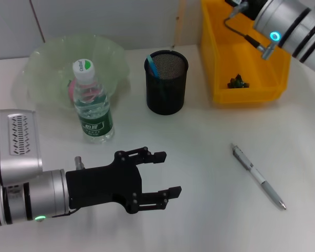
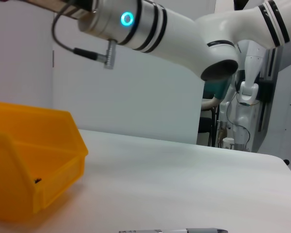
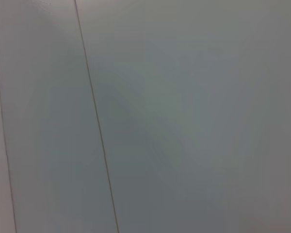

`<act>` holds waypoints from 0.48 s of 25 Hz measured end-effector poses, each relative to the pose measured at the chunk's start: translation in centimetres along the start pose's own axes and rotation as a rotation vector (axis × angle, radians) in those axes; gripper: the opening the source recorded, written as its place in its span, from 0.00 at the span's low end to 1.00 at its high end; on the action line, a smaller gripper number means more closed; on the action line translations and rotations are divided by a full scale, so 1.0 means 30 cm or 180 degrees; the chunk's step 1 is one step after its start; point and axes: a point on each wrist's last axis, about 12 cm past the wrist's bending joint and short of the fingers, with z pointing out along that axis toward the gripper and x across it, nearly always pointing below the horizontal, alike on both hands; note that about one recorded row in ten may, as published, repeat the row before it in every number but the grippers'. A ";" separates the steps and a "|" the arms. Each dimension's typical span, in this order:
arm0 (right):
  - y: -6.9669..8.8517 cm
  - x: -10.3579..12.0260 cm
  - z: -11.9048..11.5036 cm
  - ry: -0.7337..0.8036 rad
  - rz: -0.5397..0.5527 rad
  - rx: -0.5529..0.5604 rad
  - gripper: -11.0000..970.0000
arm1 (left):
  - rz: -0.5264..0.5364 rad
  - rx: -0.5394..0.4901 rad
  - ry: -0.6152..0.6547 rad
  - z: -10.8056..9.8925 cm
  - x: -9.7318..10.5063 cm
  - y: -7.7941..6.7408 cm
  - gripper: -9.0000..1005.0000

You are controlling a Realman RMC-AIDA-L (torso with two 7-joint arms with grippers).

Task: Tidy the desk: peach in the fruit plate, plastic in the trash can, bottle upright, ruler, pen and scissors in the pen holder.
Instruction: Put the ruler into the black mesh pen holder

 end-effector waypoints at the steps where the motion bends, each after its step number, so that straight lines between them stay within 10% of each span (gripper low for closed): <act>1: 0.001 0.005 0.004 0.0033 -0.0006 0.0004 0.40 | 0.0005 0.0001 -0.0002 0.001 -0.001 0.001 0.78; 12: 0.012 0.060 0.018 0.0365 -0.0044 0.0052 0.40 | -0.0012 -0.0012 -0.0005 -0.003 0.004 -0.003 0.78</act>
